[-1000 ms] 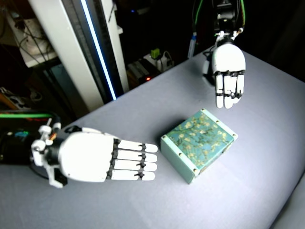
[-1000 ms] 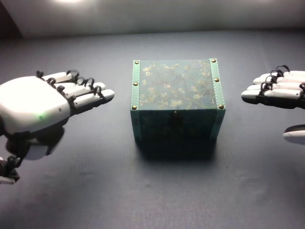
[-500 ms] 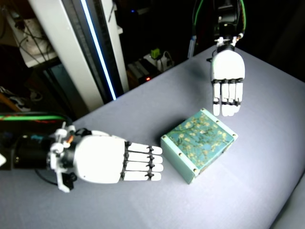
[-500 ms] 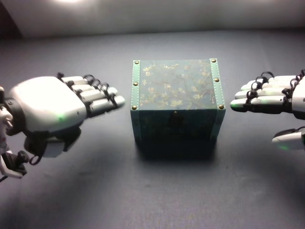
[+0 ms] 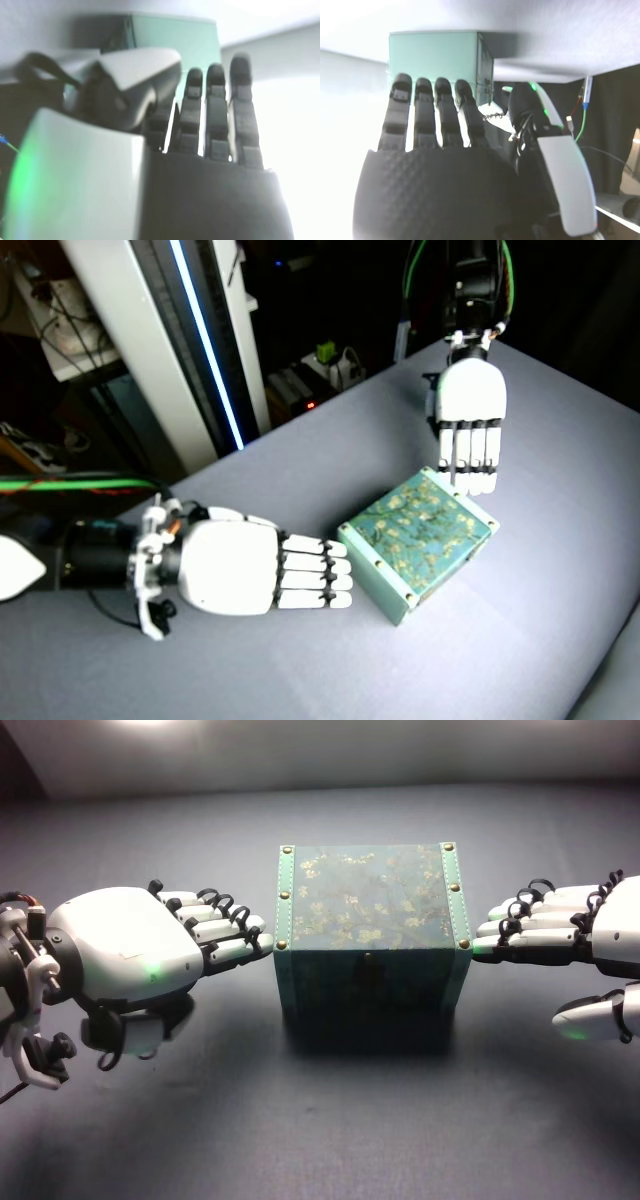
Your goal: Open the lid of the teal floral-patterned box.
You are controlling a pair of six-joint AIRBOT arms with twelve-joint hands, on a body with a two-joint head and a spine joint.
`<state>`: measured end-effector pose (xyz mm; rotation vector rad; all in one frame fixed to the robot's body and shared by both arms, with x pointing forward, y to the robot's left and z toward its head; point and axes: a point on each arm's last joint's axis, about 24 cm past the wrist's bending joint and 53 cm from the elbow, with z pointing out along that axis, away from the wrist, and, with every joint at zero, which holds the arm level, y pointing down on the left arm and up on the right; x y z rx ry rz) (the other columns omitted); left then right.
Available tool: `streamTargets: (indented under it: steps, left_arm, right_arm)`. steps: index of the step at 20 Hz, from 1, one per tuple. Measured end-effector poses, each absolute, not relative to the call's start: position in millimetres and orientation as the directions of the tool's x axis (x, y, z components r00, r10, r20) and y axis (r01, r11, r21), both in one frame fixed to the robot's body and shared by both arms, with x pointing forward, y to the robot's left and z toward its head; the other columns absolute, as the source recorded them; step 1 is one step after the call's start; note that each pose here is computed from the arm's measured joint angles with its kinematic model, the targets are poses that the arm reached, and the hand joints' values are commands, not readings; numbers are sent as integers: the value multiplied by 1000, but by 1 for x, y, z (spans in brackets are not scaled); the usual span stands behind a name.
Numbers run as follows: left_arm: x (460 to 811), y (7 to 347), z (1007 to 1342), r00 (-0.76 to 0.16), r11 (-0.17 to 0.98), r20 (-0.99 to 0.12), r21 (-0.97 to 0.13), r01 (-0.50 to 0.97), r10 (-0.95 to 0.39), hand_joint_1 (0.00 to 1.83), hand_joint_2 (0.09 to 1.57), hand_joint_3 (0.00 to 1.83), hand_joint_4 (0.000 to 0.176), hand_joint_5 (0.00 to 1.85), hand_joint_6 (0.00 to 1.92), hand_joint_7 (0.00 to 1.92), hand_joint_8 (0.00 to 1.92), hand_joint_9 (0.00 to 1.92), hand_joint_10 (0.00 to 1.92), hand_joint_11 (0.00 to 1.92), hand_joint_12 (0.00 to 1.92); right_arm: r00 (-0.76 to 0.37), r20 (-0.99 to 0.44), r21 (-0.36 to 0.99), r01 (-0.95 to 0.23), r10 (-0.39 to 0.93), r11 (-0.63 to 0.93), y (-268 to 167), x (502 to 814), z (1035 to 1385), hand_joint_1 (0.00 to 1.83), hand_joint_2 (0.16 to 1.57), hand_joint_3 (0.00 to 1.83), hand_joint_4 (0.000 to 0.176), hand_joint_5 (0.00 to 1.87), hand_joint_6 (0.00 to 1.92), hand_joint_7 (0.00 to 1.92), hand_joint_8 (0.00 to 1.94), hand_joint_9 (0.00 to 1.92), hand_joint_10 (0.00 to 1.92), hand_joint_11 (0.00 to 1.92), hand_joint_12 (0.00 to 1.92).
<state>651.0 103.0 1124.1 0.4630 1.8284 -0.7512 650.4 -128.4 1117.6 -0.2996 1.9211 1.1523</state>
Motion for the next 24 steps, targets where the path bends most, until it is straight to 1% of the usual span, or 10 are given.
streamTargets:
  steps: [2,4,8,11,13,15,20,21,22,24]
  left_arm:
    - [651,102,1125,-366,726,-930,-274,631,-33,883,1336,570,0,58,2,96,12,167,4,92,374]
    - [651,102,1126,-367,724,-929,-280,630,-41,1125,1188,677,0,87,0,94,0,149,0,15,758]
    - [650,100,1132,-373,710,-923,-323,626,-90,1094,1227,663,0,51,0,100,1,209,2,10,936]
    - [649,104,1140,-369,704,-921,-343,622,-123,884,1466,239,0,0,0,91,2,226,2,53,798]
    - [652,109,1151,-356,699,-920,-364,615,-166,1022,1496,218,0,0,0,30,3,128,12,26,606]
    - [654,112,1161,-348,690,-912,-396,605,-218,817,1551,208,0,0,0,4,0,56,0,5,320]
    - [653,111,1173,-335,666,-899,-435,606,-282,805,1520,174,0,0,0,0,0,2,0,5,150]
    - [655,113,1176,-321,668,-901,-432,606,-292,870,1474,182,25,0,0,0,0,0,0,13,170]
    - [657,115,1180,-312,665,-896,-443,601,-315,1011,1332,407,47,0,0,0,0,0,0,2,258]
    - [657,115,1187,-293,658,-896,-443,608,-333,993,1193,778,35,0,0,0,0,0,0,0,118]
  right_arm:
    - [-607,-766,607,-577,210,547,-128,651,1117,0,1445,0,0,52,0,35,2,0,0,20,11]
    - [-605,-768,605,-577,211,549,-128,652,1118,0,1396,0,0,6,0,4,0,0,0,10,7]
    - [-606,-759,622,-567,237,540,-129,654,1122,0,1354,0,0,0,0,0,0,0,0,0,0]
    - [-605,-750,641,-563,269,522,-129,655,1130,0,1336,0,0,49,15,16,5,11,4,105,46]
    - [-603,-734,668,-556,312,494,-130,657,1140,0,1342,0,0,43,9,22,6,5,1,87,41]
    - [-600,-717,691,-550,354,468,-131,659,1149,0,1360,0,0,43,7,21,5,0,0,43,22]
    - [-589,-682,731,-539,433,418,-129,666,1163,0,1368,2,0,78,17,44,12,16,6,54,29]
    - [-582,-669,743,-535,463,401,-129,670,1168,0,1389,4,0,111,9,80,7,38,5,59,36]
    - [-572,-649,759,-529,502,380,-130,674,1173,0,1405,9,0,126,10,104,11,57,10,72,44]
    - [-564,-620,781,-513,546,356,-135,678,1175,0,1422,14,0,131,8,103,7,54,6,44,34]
